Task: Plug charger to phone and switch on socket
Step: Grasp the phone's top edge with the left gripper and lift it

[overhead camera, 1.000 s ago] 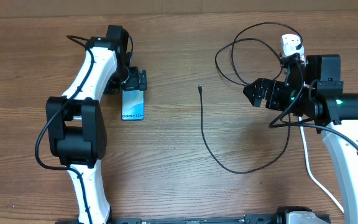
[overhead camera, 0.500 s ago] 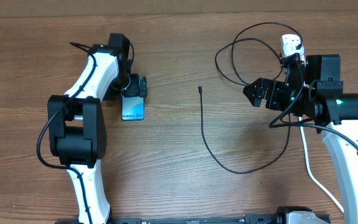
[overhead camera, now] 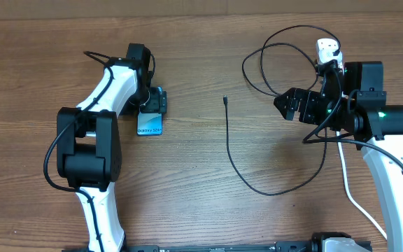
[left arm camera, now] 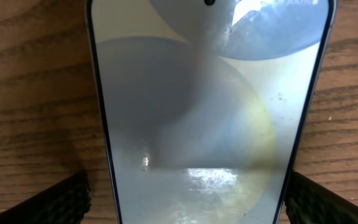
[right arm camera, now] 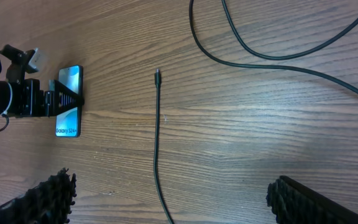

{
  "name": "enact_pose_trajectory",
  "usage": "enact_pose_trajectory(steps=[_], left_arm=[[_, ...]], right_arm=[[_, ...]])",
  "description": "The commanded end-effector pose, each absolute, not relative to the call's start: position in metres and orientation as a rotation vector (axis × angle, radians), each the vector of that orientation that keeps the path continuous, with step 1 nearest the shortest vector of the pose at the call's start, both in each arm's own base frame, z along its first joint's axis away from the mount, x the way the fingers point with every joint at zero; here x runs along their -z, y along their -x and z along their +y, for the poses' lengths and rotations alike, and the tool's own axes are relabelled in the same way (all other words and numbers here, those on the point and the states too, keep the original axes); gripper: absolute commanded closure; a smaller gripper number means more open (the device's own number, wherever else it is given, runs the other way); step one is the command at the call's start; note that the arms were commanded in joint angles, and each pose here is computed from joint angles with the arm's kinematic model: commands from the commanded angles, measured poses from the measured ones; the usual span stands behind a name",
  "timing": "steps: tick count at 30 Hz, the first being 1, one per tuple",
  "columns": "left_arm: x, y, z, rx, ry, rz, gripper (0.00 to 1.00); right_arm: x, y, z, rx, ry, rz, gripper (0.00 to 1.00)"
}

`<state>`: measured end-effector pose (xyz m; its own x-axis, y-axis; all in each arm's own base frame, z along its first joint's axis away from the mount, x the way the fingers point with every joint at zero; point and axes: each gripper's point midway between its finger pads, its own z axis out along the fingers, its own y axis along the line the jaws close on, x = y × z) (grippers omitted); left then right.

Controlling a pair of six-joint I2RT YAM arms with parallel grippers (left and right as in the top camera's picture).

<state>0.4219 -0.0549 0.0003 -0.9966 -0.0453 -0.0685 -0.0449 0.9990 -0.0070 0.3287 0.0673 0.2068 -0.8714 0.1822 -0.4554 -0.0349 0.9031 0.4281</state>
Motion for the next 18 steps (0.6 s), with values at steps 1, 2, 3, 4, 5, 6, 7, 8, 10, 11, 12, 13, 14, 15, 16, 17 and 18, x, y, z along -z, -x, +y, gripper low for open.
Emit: enact_pose_trajectory(steps=[1,2,3,4,5,6,7,8,10,11,12,13,14,15,16,17,18], left_arm=[[0.0178,-0.4120,-0.0618,0.047,0.027,3.114,0.10],[0.0177,-0.4132,-0.0620,0.048,0.027,3.109,0.11],[0.0177,-0.4143,-0.0623,0.049,0.026,3.104,0.11],[0.0177,-0.4150,-0.0626,0.050,0.026,3.101,0.12],[0.0176,-0.4152,-0.0628,0.052,0.026,3.100,0.14],[0.0177,-0.4142,-0.0626,0.051,0.027,3.104,0.15],[0.0178,-0.4118,-0.0626,0.051,0.029,3.114,0.18],[0.0178,-0.4090,-0.0627,0.053,0.030,3.126,0.21],[0.0179,-0.4057,-0.0634,0.061,0.034,3.139,0.23],[0.0179,-0.4056,-0.0633,0.060,0.034,3.140,0.25],[0.0179,-0.4058,-0.0634,0.061,0.034,3.139,0.26],[0.0179,-0.4059,-0.0637,0.063,0.036,3.138,0.28],[0.0179,-0.4059,-0.0643,0.069,0.040,3.138,0.30],[0.0178,-0.4058,-0.0650,0.075,0.041,3.139,0.32],[0.0178,-0.4057,-0.0655,0.080,0.041,3.140,0.34],[0.0178,-0.4055,-0.0659,0.084,0.042,3.140,0.35],[0.0178,-0.4054,-0.0658,0.083,0.051,3.141,0.35]], right_arm=[[-0.2163,-0.3333,0.0700,-0.598,-0.087,2.540,0.00],[-0.2163,-0.3333,0.0700,-0.598,-0.087,2.540,0.00],[-0.2164,-0.3333,0.0701,-0.599,-0.087,2.540,0.00],[-0.2164,-0.3333,0.0701,-0.599,-0.087,2.540,0.00],[-0.2164,-0.3333,0.0701,-0.599,-0.087,2.540,0.00],[-0.2163,-0.3333,0.0700,-0.598,-0.086,2.540,0.00],[-0.2163,-0.3333,0.0700,-0.598,-0.086,2.540,0.00],[-0.2163,-0.3333,0.0700,-0.598,-0.086,2.540,0.00],[-0.2166,-0.3337,0.0700,-0.598,-0.086,2.538,0.00],[-0.2169,-0.3341,0.0700,-0.597,-0.085,2.536,0.00],[-0.2171,-0.3345,0.0700,-0.598,-0.085,2.534,0.00],[-0.2173,-0.3348,0.0700,-0.597,-0.084,2.533,0.00],[-0.2174,-0.3349,0.0700,-0.597,-0.084,2.532,0.00],[-0.2173,-0.3349,0.0699,-0.596,-0.084,2.532,0.00],[-0.2172,-0.3349,0.0696,-0.594,-0.085,2.533,0.00],[-0.2171,-0.3348,0.0696,-0.594,-0.085,2.533,0.00],[-0.2172,-0.3349,0.0696,-0.594,-0.085,2.533,0.00]])
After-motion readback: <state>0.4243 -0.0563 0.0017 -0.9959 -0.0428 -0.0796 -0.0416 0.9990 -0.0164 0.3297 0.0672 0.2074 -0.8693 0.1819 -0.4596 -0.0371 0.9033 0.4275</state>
